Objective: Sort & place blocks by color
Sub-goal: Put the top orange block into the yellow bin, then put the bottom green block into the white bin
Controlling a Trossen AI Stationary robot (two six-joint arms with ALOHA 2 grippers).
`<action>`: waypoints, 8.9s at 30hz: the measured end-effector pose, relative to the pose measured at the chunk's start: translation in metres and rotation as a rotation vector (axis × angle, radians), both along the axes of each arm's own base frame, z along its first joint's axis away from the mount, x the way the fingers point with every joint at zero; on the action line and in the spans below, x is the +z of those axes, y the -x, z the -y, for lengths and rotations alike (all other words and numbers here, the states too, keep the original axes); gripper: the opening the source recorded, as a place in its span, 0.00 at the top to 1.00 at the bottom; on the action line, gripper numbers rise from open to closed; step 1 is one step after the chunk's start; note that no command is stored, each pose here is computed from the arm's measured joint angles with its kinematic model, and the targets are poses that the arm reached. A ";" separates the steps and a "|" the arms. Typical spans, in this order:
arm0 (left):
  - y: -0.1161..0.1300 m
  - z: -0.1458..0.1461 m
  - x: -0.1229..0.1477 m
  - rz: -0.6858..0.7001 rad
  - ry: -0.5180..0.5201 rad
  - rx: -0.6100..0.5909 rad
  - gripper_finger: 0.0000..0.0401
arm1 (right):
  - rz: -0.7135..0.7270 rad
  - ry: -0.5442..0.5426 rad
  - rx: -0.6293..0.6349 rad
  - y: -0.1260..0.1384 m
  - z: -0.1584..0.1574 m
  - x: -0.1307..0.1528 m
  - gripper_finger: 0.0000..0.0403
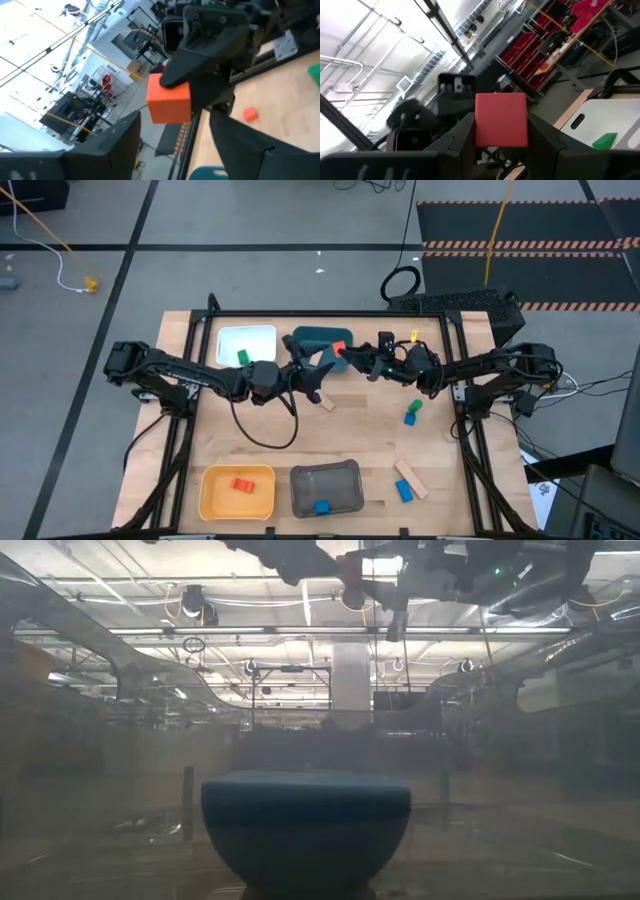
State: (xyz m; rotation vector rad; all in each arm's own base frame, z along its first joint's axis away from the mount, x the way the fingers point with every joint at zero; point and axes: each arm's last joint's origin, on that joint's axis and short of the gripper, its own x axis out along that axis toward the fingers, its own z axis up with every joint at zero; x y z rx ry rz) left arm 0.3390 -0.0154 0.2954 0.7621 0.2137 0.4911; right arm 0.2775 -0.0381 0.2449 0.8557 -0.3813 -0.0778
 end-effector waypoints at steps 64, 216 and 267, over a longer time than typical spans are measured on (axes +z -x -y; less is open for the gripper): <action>0.013 0.048 -0.012 -0.032 0.340 -0.153 0.65 | -0.261 0.115 0.052 0.061 0.015 0.037 0.45; 0.034 0.017 -0.009 -0.362 1.070 -0.090 0.39 | -1.727 -0.183 -0.001 0.118 -0.025 -0.036 0.52; 0.034 0.000 -0.010 -0.366 1.036 -0.061 0.39 | -1.828 -0.092 0.106 0.102 -0.046 -0.055 0.52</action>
